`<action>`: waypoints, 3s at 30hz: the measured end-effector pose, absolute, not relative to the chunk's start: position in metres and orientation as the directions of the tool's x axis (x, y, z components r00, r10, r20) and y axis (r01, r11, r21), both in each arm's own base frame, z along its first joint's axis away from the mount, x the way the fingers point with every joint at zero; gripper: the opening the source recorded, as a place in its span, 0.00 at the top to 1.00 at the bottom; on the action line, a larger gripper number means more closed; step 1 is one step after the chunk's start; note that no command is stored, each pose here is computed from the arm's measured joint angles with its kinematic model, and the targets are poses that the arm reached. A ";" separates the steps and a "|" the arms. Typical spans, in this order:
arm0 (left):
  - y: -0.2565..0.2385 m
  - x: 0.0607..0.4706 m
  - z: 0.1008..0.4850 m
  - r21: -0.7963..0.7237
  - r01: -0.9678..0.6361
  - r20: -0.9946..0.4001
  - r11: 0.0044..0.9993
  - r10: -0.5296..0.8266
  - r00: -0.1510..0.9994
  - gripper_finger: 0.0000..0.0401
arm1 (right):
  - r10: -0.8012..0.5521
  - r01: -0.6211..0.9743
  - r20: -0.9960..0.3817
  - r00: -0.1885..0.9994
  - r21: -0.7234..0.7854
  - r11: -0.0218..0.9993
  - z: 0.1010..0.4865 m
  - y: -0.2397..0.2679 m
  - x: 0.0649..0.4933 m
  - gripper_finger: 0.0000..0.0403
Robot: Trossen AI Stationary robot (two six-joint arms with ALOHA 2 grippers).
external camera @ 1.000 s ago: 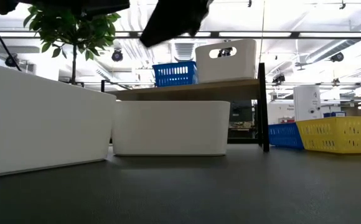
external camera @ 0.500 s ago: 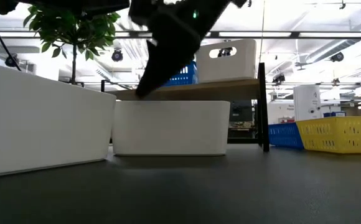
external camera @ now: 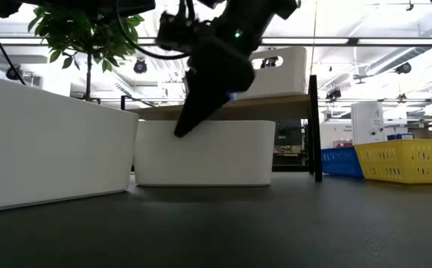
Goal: Stack baskets on shelf by color
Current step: Stack the top white bin on top of the other white bin on the shelf
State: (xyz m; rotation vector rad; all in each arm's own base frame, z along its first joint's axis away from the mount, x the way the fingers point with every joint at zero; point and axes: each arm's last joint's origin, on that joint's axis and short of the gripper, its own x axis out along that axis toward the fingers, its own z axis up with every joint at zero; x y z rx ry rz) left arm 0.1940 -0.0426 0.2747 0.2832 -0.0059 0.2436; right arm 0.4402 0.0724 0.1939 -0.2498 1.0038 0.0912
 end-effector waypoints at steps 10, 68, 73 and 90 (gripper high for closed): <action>-0.043 0.194 0.275 0.273 -0.240 0.044 0.932 0.237 0.971 0.74 | 0.054 -0.520 -0.944 0.325 -0.131 0.844 0.204 0.086 0.409 0.98; -0.044 0.199 0.271 0.366 -0.232 0.033 0.901 0.236 0.971 0.74 | -0.300 0.205 -0.722 0.624 -0.218 0.954 0.257 0.209 0.366 0.71; -0.044 0.199 0.272 0.379 -0.232 0.034 0.896 0.237 0.971 0.74 | -0.335 0.273 -0.701 0.629 -0.204 0.940 0.239 0.217 0.357 0.72; -0.044 0.198 0.287 0.441 -0.286 0.157 0.850 0.241 0.958 0.74 | -0.320 0.410 -0.753 0.575 -0.073 0.909 0.183 0.205 0.347 0.59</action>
